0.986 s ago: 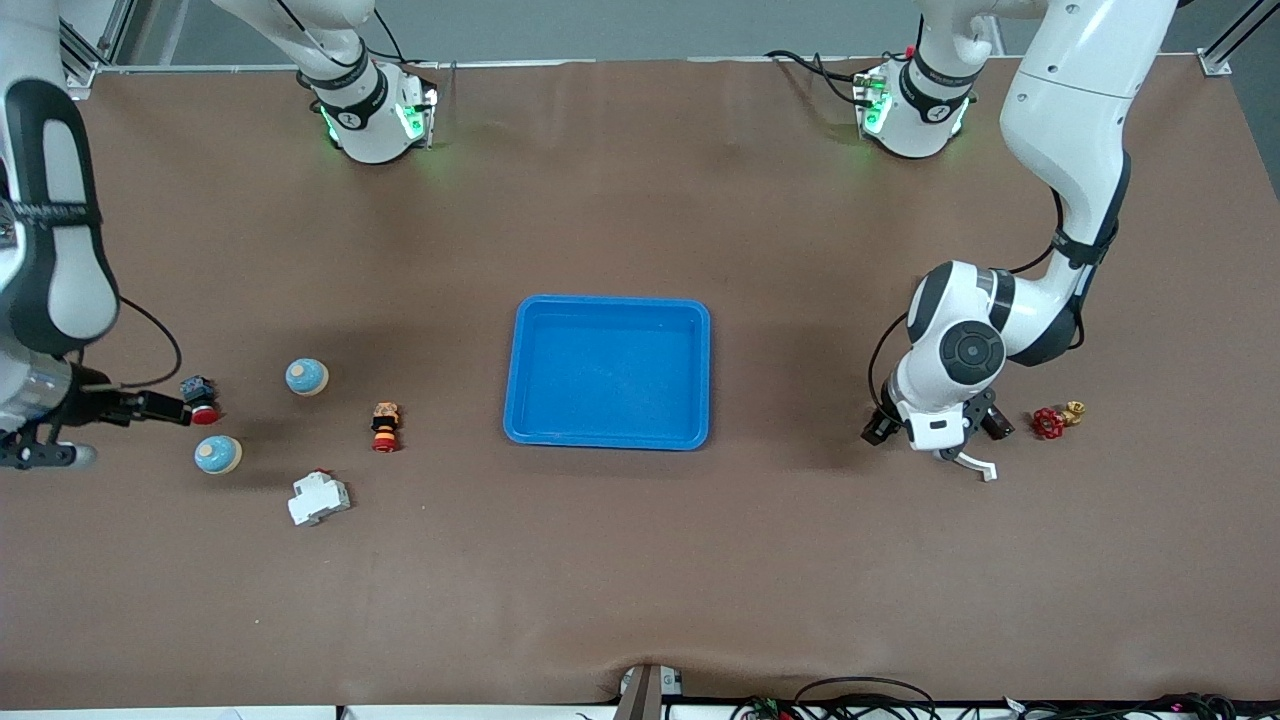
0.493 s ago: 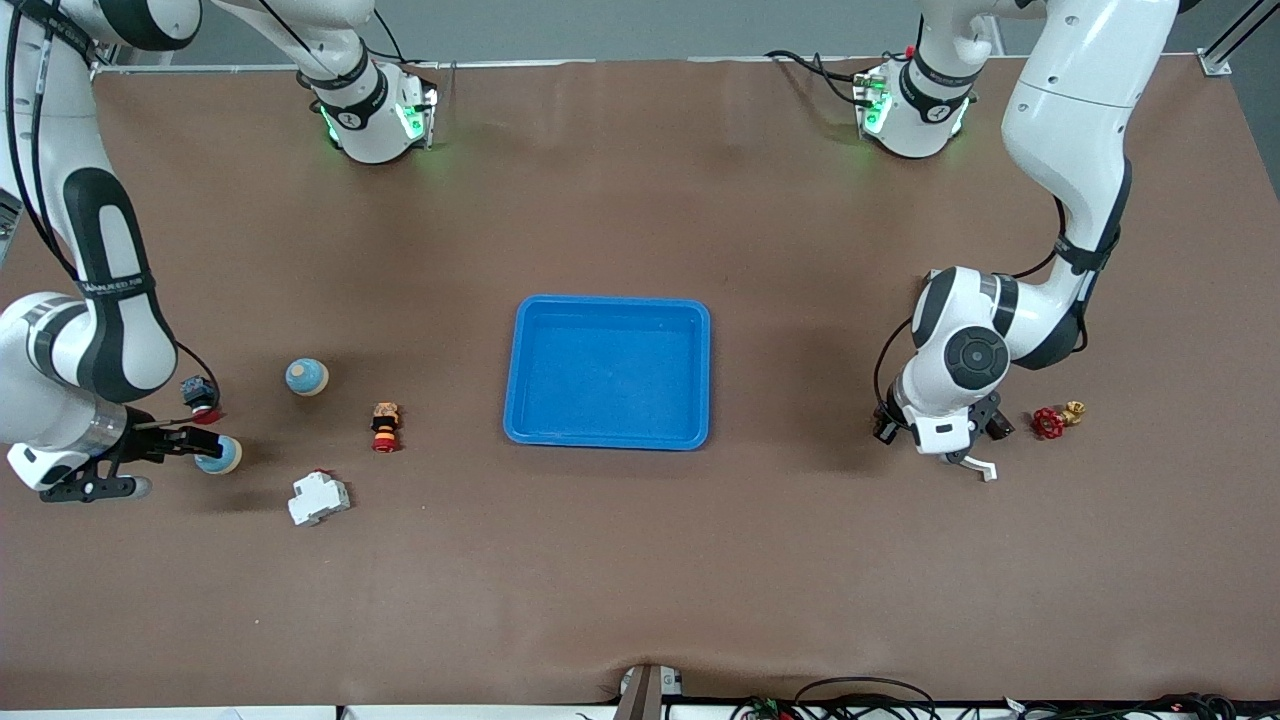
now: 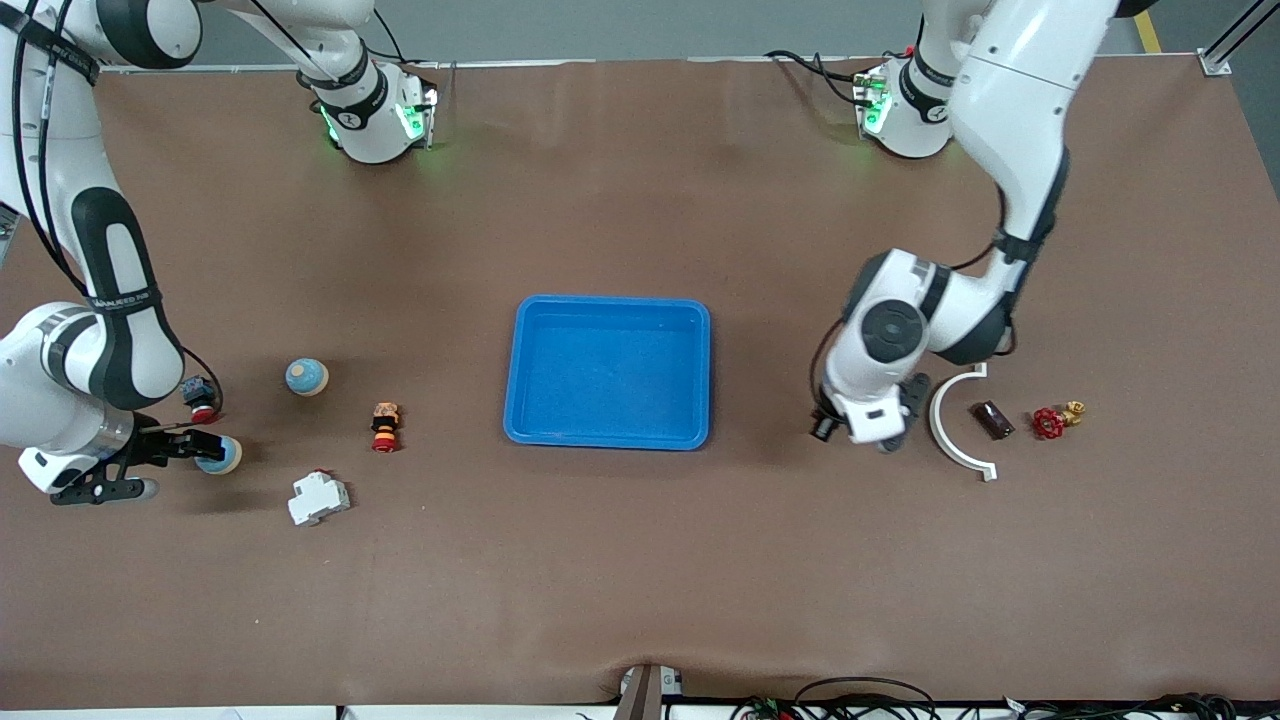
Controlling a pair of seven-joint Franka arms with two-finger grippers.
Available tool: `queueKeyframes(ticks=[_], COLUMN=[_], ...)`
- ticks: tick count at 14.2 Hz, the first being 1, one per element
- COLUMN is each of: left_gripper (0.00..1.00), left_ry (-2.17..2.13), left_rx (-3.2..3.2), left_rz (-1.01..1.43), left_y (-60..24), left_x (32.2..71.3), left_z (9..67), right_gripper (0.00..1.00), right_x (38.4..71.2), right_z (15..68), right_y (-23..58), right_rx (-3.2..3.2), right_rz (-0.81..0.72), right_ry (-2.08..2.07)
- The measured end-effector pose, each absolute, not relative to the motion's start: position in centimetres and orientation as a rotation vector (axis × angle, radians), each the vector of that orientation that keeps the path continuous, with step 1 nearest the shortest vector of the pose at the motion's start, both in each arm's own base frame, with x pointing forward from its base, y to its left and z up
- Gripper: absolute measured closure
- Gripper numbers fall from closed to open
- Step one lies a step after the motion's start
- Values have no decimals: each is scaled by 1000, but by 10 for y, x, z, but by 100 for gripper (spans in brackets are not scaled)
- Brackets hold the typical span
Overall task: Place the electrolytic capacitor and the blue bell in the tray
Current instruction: 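Carry the capacitor to the tray while the right gripper grasps a button, then release the capacitor in the tray and raise the left gripper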
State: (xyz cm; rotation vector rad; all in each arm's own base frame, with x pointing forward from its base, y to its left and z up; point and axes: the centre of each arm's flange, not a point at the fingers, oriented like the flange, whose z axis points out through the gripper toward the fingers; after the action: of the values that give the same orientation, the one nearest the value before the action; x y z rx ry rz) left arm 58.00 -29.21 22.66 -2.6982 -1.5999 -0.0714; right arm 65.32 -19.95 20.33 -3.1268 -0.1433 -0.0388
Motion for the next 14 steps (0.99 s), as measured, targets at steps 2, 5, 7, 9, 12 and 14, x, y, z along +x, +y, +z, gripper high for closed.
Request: queueKeyframes(ticks=[2, 5, 7, 9, 12, 14], left_gripper=[66, 66, 66, 66, 66, 64], left_ry=[-1698, -1717, -1720, -1715, -1663, -1626], left_rx=[-2682, -2699, -2705, -2709, -2709, -2677], left_rz=[-102, -112, -106, -92, -66, -51], left_y=[-339, -390, -422, -456, -495, -499], left_x=[569, 547, 528, 508, 475, 465], left_z=[244, 256, 254, 243, 213, 198], right_gripper=[0, 0, 0, 0, 3, 25], right_x=[649, 646, 646, 646, 646, 647], right_z=[189, 178, 176, 176, 176, 176], right_y=[-198, -193, -190, -188, -187, -183], right_rx=[-3126, -3108, -3099, -3098, -3097, -3096], right_rz=[-39, -27, -26, -26, -26, -26], right_ry=[-138, -120, -116, -117, -120, -129])
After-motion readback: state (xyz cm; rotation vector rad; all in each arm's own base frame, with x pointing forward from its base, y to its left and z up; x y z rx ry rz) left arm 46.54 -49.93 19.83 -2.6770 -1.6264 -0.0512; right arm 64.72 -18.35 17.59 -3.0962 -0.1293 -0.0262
